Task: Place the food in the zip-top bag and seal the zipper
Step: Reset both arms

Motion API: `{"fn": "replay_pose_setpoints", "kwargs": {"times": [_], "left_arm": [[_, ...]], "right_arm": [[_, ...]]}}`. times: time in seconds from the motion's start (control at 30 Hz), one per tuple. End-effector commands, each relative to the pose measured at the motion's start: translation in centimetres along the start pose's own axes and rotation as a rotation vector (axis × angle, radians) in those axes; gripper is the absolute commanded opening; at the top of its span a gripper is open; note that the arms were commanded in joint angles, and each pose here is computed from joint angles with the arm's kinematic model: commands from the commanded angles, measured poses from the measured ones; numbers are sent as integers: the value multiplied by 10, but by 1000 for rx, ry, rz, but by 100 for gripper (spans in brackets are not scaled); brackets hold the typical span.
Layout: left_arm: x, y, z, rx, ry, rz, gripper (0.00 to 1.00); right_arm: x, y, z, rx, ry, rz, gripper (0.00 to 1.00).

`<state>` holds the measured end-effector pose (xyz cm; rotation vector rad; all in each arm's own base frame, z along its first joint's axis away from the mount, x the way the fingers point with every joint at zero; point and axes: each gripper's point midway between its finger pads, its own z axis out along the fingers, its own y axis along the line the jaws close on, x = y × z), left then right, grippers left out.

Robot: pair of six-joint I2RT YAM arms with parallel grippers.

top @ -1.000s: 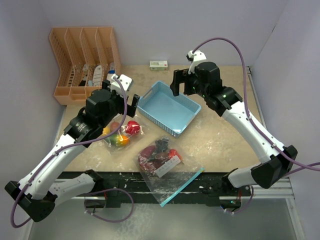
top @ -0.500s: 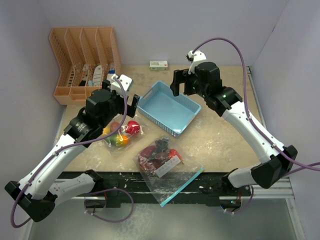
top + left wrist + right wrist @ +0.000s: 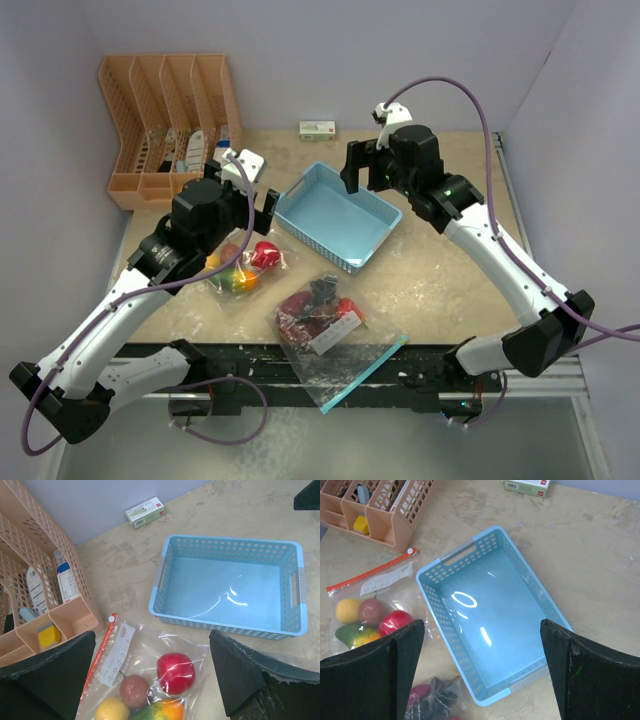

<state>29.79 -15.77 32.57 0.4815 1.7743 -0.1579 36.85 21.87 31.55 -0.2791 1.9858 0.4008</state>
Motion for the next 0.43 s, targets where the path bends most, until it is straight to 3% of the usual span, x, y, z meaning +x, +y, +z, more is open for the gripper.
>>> {"fn": "replay_pose_setpoints", "kwargs": {"times": [0.0, 0.4], "left_arm": [[-23, 5, -8, -11, -69, -35, 99], [-23, 5, -8, -13, -68, -34, 99]], "right_arm": [[-15, -2, -14, 12, -53, 14, 100], [-16, -5, -13, 28, -52, 18, 100]]}}
